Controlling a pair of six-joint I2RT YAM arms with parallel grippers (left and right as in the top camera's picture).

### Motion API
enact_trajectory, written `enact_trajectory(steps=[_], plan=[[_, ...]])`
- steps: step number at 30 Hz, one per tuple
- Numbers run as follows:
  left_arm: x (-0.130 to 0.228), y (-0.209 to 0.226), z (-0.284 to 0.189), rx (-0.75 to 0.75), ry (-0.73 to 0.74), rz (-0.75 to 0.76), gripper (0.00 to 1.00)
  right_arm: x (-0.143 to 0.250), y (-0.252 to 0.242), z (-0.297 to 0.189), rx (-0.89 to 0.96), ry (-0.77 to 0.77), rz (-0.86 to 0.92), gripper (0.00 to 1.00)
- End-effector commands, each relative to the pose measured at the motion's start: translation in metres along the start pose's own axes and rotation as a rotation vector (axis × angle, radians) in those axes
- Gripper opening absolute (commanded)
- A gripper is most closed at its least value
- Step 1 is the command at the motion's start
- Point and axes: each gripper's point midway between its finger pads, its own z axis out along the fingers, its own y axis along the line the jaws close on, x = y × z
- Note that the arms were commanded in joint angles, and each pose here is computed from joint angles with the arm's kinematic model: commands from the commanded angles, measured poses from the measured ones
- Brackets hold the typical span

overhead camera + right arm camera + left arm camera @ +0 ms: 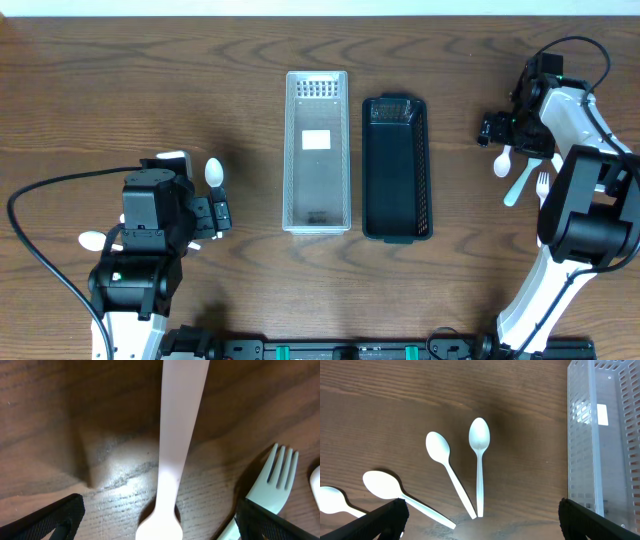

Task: Pack container
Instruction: 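Move the right gripper over the white spoon and grasp it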

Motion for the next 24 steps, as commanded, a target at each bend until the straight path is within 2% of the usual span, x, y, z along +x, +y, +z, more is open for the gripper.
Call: enact_trajectory(steps=[1, 17, 21, 24], plan=[[-0.006, 0.001, -0.003, -0.001, -0.013, -0.013, 0.98, -0.008, -0.002, -0.001, 0.011, -0.021, 0.018, 0.99], [-0.006, 0.001, -0.003, -0.002, -0.013, -0.013, 0.98, 0.004, 0.000, 0.016, -0.003, -0.008, 0.016, 0.97], [-0.006, 0.001, -0.003, -0.001, -0.013, -0.013, 0.98, 0.007, 0.000, 0.018, -0.002, 0.000, 0.016, 0.91], [-0.006, 0.001, -0.003, -0.001, -0.013, -0.013, 0.98, 0.011, 0.000, 0.021, -0.001, 0.008, 0.016, 0.83]])
